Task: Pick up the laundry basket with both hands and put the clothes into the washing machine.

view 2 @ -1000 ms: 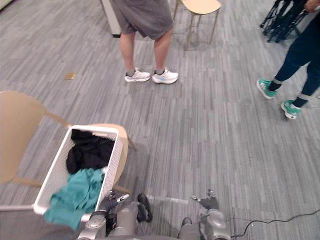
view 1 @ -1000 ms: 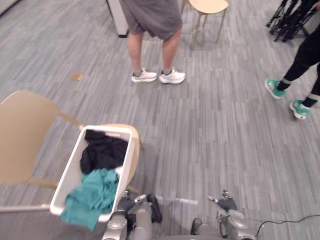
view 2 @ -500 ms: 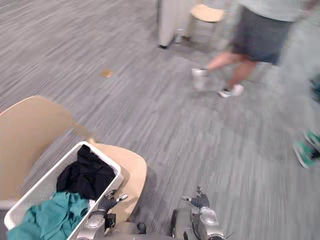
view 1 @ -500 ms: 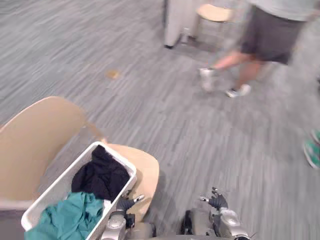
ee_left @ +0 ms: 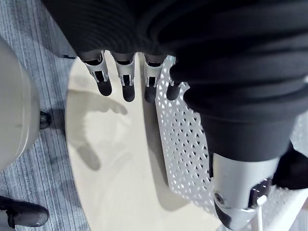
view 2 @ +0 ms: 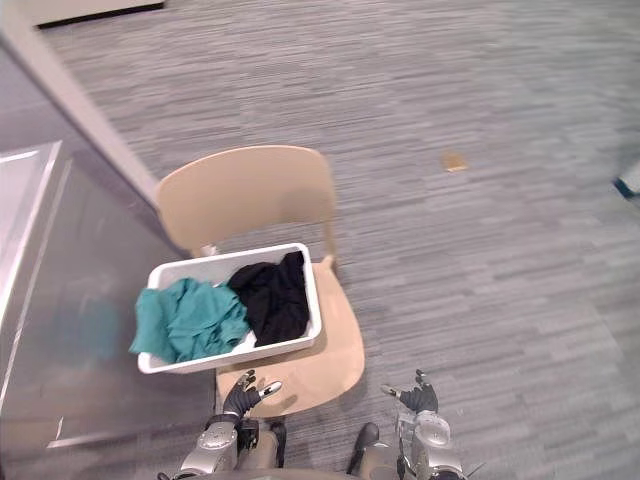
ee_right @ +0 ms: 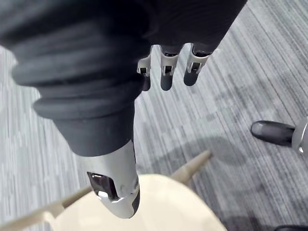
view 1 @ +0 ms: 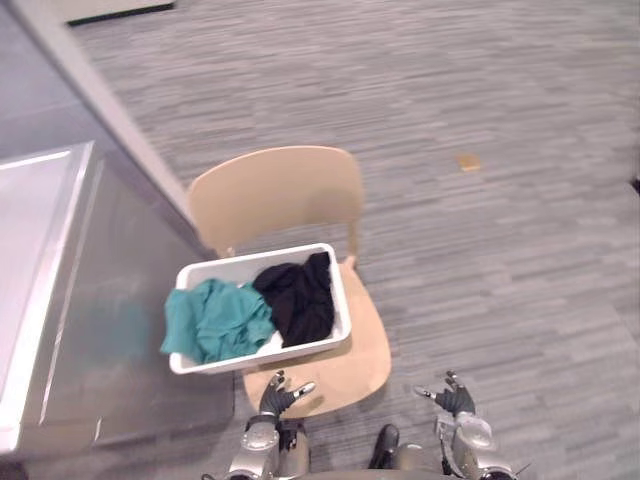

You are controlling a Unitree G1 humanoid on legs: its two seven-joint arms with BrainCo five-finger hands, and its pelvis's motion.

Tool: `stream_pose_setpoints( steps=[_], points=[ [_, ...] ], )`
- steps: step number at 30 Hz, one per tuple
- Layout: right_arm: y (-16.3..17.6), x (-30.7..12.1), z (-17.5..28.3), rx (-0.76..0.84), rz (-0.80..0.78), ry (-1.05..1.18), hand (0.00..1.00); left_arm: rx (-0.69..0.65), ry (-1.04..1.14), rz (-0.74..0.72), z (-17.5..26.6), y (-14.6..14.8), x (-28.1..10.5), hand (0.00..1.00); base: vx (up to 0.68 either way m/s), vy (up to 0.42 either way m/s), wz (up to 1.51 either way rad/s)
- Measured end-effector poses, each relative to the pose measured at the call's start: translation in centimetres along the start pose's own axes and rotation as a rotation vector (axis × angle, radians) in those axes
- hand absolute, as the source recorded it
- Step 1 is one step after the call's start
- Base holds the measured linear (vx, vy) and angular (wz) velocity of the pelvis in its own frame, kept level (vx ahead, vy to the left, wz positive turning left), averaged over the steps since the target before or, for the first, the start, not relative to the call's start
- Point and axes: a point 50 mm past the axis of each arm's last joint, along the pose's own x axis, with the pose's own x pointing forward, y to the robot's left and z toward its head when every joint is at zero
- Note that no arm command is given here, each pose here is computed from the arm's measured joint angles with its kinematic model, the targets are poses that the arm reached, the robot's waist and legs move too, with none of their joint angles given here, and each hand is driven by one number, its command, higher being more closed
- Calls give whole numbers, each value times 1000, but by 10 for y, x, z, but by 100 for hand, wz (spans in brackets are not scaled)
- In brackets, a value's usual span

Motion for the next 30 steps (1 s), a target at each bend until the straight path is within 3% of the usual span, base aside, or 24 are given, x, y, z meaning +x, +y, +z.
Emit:
stream_pose_setpoints(
  steps=[9, 13, 18, 22, 30],
  points=[
    [8, -2, -4, 48, -3, 13, 0, 75, 44, 42, -16, 26, -4, 0, -45, 115, 70],
    [18, -2, 28, -1, 16, -134, 0, 94, 55, 63, -21, 37, -7, 0, -144, 98, 37],
    [22, -24, 92, -149, 2, -491, 0, 84, 72, 142, -28, 59, -11, 0, -72, -82, 64],
    [21, -38, 109, -277, -11, -618, 0, 46, 78, 152, -34, 56, -15, 0, -1, -108, 18],
    [52, -52, 131, -527, 184, -777, 0, 34, 81, 153, -36, 55, -16, 0, 82, -82, 35]
  ],
)
